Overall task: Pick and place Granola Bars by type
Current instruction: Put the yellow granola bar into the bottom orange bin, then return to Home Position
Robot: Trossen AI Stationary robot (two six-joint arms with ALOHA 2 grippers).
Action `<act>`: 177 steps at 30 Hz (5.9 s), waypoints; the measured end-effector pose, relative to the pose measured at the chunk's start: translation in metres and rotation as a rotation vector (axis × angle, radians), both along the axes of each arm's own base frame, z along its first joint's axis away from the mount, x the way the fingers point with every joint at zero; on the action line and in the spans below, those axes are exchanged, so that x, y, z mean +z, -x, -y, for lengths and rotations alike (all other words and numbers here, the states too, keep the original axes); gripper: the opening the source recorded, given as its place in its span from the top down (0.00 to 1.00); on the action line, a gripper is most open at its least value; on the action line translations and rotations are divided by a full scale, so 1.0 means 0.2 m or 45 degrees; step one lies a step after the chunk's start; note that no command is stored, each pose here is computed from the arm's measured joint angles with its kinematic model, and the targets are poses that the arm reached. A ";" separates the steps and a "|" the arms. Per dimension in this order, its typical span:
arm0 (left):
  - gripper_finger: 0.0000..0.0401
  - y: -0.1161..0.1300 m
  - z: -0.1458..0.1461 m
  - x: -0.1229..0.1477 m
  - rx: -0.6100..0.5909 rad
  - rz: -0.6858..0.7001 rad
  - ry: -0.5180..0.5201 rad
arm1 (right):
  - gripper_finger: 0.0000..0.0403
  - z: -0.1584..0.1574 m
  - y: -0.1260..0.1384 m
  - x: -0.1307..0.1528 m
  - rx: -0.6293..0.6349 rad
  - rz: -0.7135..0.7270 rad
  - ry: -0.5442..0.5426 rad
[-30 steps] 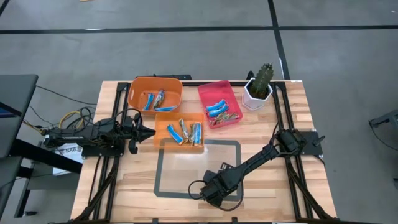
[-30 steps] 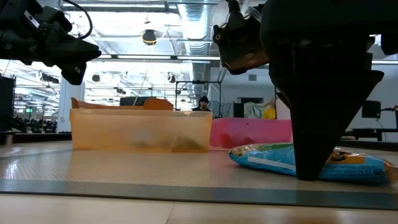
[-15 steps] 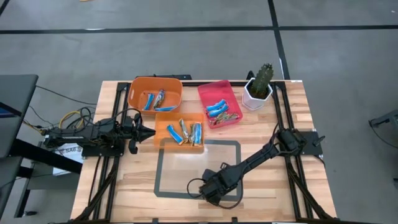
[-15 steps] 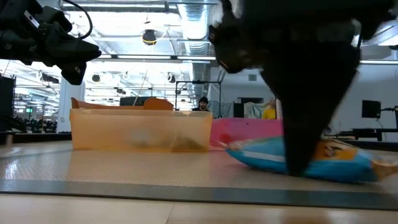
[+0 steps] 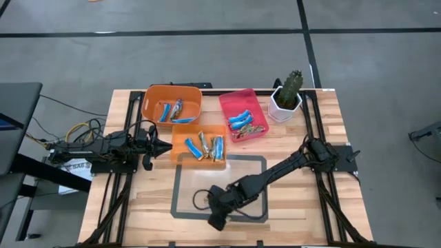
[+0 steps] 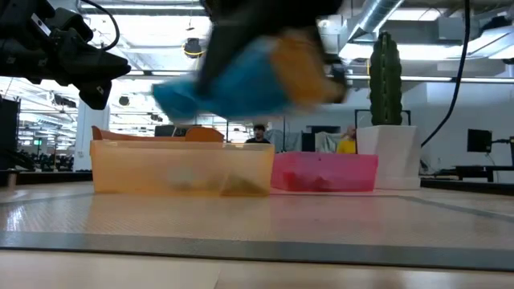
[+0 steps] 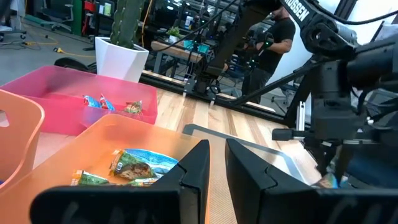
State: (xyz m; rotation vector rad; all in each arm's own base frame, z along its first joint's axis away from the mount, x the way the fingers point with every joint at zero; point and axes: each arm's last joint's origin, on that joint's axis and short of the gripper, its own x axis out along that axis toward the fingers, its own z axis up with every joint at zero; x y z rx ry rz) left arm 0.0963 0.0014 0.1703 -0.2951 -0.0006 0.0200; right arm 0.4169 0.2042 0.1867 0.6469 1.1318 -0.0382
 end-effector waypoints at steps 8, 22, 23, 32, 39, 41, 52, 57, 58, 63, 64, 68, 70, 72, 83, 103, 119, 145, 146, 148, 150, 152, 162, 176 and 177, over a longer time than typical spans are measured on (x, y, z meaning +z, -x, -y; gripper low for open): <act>0.89 0.00 0.00 0.00 -0.001 0.001 0.000 | 0.93 0.10 -0.17 0.18 -0.058 0.262 -0.161; 0.89 0.00 0.00 0.00 0.000 0.000 0.000 | 0.93 0.25 -0.30 0.49 -0.138 0.536 -0.259; 0.89 0.00 0.00 0.00 0.000 0.000 0.000 | 0.93 0.26 -0.30 0.49 -0.140 0.538 -0.259; 0.89 0.00 0.00 0.00 0.000 0.000 0.000 | 0.92 0.30 -0.32 0.49 -0.166 0.530 -0.250; 0.89 0.00 0.00 0.00 0.000 0.000 0.000 | 0.93 0.45 -0.35 0.49 -0.241 0.537 -0.234; 0.89 0.00 0.00 0.00 0.000 0.000 0.000 | 0.93 0.51 -0.37 0.49 -0.272 0.540 -0.227; 0.89 0.00 0.00 0.00 0.000 0.000 0.000 | 0.92 0.94 -0.42 0.49 -0.523 0.552 -0.213; 0.89 0.00 0.00 0.00 0.000 0.000 0.000 | 0.93 1.10 -0.42 0.49 -0.608 0.559 -0.220; 0.89 0.00 0.00 0.00 0.000 0.000 0.000 | 0.93 1.12 -0.42 0.49 -0.617 0.558 -0.224; 0.89 0.00 0.00 0.00 0.000 0.000 0.000 | 0.93 1.18 -0.42 0.49 -0.665 0.554 -0.239; 0.89 0.00 0.00 0.00 0.000 0.000 0.000 | 0.92 1.19 -0.42 0.49 -0.668 0.554 -0.240; 0.89 0.00 0.00 0.00 0.000 0.000 0.000 | 0.93 1.20 -0.41 0.49 -0.671 0.555 -0.239; 0.89 0.00 0.00 0.00 0.000 0.000 0.000 | 0.93 1.20 -0.41 0.49 -0.674 0.554 -0.238; 0.89 0.00 0.00 0.00 0.000 0.000 0.000 | 0.93 1.21 -0.41 0.49 -0.674 0.548 -0.236; 0.89 0.00 0.00 0.00 0.000 0.001 0.000 | 0.93 1.25 -0.38 0.42 -0.721 0.425 -0.184; 0.89 0.00 0.00 0.00 0.000 0.000 0.000 | 0.93 1.24 -0.25 0.05 -0.793 -0.013 -0.109; 0.89 0.00 0.00 0.00 0.000 0.000 0.000 | 0.88 1.24 -0.22 0.00 -0.836 -0.095 -0.084; 0.89 0.00 0.00 0.00 0.000 0.001 0.000 | 0.75 1.24 -0.25 0.06 -0.818 -0.003 -0.105; 0.89 0.00 0.00 0.00 0.000 0.000 0.000 | 0.75 1.24 -0.26 0.08 -0.817 0.009 -0.108; 0.89 0.00 0.00 0.00 0.000 0.001 0.000 | 0.75 1.24 -0.27 0.11 -0.809 0.035 -0.109; 0.89 0.00 0.00 0.00 0.000 0.000 0.000 | 0.75 1.24 -0.29 0.15 -0.775 0.075 -0.103; 0.89 0.00 0.00 0.00 0.000 0.000 0.000 | 0.75 1.24 -0.30 0.20 -0.740 0.120 -0.099; 0.89 0.00 0.00 0.00 0.000 0.000 0.000 | 0.75 1.20 -0.37 0.52 -0.604 0.406 -0.079; 0.89 0.00 0.00 0.00 0.000 0.000 0.000 | 0.75 1.11 -0.39 0.70 -0.484 0.608 -0.066; 0.89 0.00 0.00 0.00 0.000 0.000 0.000 | 0.75 1.10 -0.39 0.70 -0.470 0.610 -0.059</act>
